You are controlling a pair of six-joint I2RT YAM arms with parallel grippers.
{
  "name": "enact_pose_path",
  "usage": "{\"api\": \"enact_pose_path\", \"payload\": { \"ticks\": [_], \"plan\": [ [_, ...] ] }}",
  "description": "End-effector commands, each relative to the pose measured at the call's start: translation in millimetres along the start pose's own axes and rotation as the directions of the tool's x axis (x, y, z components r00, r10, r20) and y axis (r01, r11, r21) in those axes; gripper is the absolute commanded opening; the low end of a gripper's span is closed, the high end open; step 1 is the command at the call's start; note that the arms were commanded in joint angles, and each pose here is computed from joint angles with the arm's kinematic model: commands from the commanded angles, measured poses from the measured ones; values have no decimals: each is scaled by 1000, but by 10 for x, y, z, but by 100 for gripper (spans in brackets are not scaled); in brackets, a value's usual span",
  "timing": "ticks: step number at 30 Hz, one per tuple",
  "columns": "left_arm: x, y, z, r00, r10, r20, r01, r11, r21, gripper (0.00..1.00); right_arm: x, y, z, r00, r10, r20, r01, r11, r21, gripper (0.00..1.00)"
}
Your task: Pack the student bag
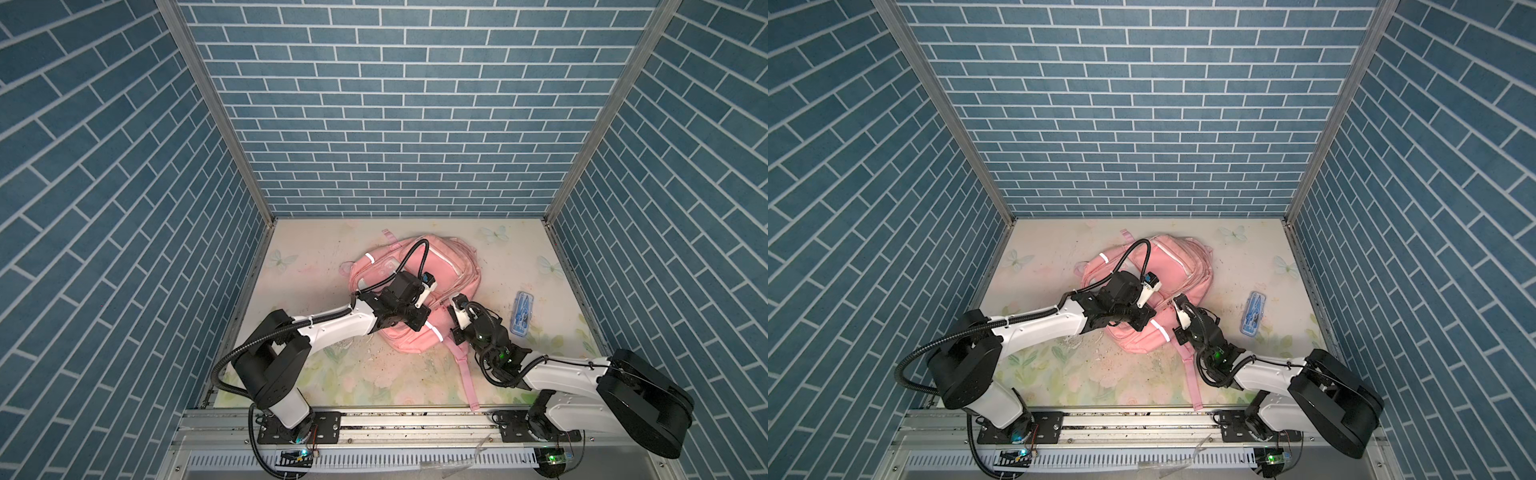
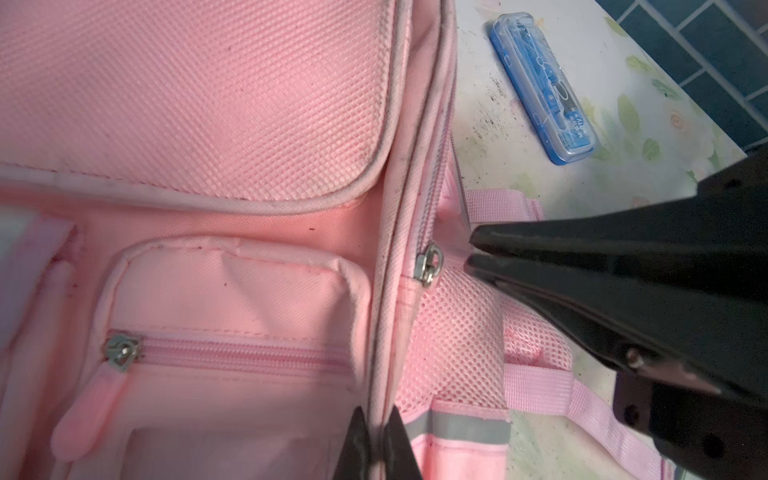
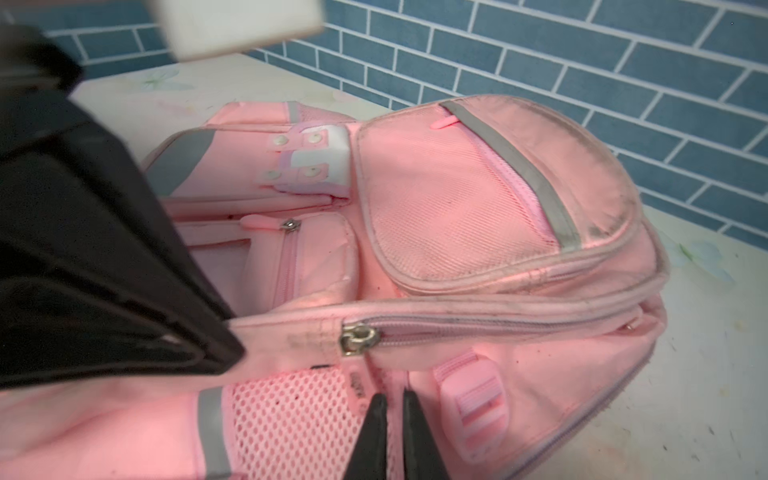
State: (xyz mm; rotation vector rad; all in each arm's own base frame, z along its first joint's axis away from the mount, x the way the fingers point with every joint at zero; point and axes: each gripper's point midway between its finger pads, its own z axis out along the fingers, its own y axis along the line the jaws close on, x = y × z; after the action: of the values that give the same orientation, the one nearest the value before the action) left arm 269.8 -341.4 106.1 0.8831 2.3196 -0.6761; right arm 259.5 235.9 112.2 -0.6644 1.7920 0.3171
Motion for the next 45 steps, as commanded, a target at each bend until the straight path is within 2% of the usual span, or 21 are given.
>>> {"api": "enact_pose_path", "payload": {
  "ticks": [1,2,6,16,22,28,30,36,45],
  "plan": [
    [-264,-133,-142,997,6,79,-9,999,46,0,11,99,-32,998,-55,21,56,997,-61,28],
    [-288,-147,-146,997,3,83,-7,999,53,0,13,67,-25,998,-57,20,58,997,-42,34],
    [-325,-193,-147,996,-16,88,9,997,77,0,-14,-8,6,997,-71,26,70,997,7,40],
    [-308,-218,-140,996,-36,86,28,995,96,0,-103,90,210,991,-120,61,120,993,-6,42],
    [-267,-221,-117,996,-45,80,36,994,104,0,-188,113,284,985,-139,100,138,990,19,35],
    [-242,-208,-105,996,-50,75,43,994,101,0,-181,80,328,987,-132,95,128,991,47,12],
    [-235,-195,-116,996,-47,74,40,995,95,0,-181,86,296,987,-123,104,120,992,37,8],
    [-194,-98,-178,996,-60,69,55,996,74,0,-172,164,196,991,-90,100,95,995,-43,8],
    [-119,-47,-251,995,-73,69,69,996,64,0,-87,5,166,995,-84,49,83,996,22,16]
  ]
}}
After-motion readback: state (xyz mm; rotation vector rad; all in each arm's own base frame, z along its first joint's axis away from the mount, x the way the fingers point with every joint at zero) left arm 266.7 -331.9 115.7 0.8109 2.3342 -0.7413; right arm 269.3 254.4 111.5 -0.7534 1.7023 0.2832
